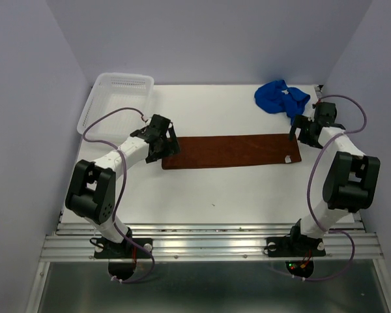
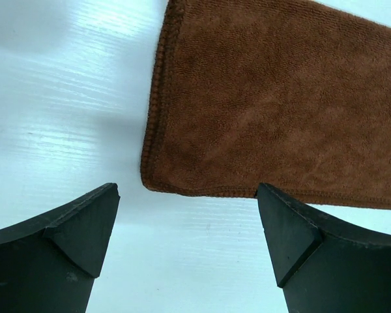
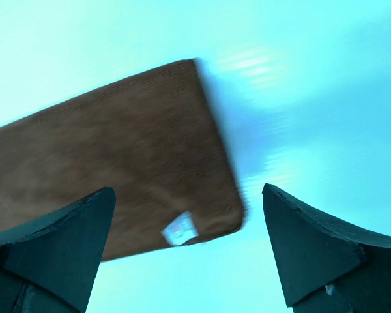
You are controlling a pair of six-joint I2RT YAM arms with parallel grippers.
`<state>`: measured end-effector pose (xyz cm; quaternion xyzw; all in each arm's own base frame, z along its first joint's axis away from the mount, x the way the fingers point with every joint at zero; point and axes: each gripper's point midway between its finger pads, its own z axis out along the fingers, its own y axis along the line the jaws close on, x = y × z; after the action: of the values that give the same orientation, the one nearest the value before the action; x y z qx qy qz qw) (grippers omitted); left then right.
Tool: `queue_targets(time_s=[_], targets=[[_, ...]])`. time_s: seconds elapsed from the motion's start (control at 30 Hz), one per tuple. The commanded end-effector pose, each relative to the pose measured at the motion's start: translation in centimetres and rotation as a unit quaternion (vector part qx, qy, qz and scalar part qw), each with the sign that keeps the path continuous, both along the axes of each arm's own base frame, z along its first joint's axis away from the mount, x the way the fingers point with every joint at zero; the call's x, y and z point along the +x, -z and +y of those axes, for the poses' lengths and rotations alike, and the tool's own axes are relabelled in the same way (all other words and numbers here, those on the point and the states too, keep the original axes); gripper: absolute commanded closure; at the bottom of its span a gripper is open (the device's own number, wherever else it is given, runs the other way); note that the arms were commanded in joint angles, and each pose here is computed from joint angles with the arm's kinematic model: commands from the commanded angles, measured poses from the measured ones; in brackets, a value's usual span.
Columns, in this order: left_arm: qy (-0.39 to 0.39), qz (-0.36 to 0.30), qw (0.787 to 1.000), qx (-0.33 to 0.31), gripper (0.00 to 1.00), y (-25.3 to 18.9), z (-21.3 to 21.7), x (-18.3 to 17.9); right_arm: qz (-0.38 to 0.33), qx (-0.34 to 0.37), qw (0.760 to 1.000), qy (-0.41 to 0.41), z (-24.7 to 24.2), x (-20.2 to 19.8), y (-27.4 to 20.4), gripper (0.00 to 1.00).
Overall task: Roll the towels
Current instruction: Fold the towel
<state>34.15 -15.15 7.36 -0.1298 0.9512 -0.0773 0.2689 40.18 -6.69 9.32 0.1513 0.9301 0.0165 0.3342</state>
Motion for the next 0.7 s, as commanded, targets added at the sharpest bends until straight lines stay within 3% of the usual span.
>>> queue_targets(time_s=[0.0,0.3,0.4,0.43,0.6,0.67], targets=[[-0.03,-0.023,0.999,0.01,0.01,-1.7,0.9,1.2,0.028,-0.037,0.999,0.003,-2.7,1.0,1.1,0.0],[-0.028,-0.017,0.999,0.006,0.01,-1.0,0.6,1.9,0.07,-0.021,0.996,-0.06,-1.7,1.3,4.4,0.06],[-0.029,-0.016,0.999,0.007,0.01,-0.8,0.7,1.9,0.087,-0.009,0.994,-0.063,-1.3,0.8,5.9,0.16],[-0.03,-0.015,0.999,0.007,0.01,-0.7,0.7,1.9,0.094,-0.013,0.994,-0.059,-1.5,0.6,6.2,0.25],[-0.032,-0.015,0.999,0.005,0.01,-0.4,0.8,1.8,0.124,-0.02,0.991,-0.045,-1.9,-0.8,8.0,0.46],[-0.032,-0.014,0.999,0.003,0.01,-0.3,0.7,1.8,0.126,-0.014,0.991,-0.048,-1.7,-1.0,8.4,0.61]])
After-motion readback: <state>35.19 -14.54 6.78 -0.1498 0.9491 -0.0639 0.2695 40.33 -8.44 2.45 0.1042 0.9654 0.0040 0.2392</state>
